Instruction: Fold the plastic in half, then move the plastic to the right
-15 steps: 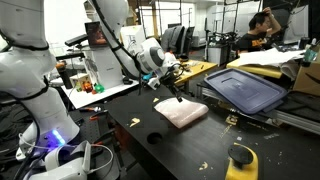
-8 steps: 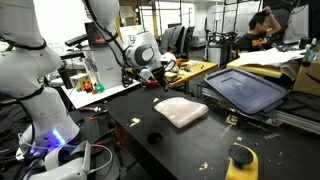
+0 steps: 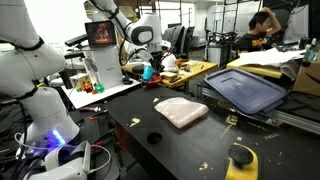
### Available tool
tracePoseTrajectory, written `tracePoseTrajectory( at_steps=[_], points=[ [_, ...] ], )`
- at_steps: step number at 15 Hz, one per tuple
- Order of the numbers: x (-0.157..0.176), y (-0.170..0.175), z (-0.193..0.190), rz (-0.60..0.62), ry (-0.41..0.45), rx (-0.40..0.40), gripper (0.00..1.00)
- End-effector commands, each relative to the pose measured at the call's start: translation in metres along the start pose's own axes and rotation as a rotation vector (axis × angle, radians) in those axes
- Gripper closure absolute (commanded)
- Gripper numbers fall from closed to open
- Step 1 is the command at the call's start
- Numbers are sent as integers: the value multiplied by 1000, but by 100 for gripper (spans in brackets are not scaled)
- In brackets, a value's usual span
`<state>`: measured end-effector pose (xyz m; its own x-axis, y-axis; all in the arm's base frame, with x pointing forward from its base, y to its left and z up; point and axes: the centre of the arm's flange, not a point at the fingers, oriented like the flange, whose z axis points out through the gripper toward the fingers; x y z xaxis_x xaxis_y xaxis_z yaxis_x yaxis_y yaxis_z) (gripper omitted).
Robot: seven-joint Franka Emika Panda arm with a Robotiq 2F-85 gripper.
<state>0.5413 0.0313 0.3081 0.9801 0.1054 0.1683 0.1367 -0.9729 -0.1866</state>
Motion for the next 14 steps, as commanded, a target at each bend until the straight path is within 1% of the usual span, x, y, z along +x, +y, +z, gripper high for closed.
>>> tracePoseTrajectory(
  at_steps=[1,3,6,11,14],
  points=[
    [9,-5,-50,-26,-65,-2,100],
    [16,-8,-65,-40,-96,-11,100],
    [27,-11,-86,-57,-133,0,100],
    [37,-16,-117,-83,-217,-44,100],
    [37,-19,-127,-95,-254,-69,100]
  ],
)
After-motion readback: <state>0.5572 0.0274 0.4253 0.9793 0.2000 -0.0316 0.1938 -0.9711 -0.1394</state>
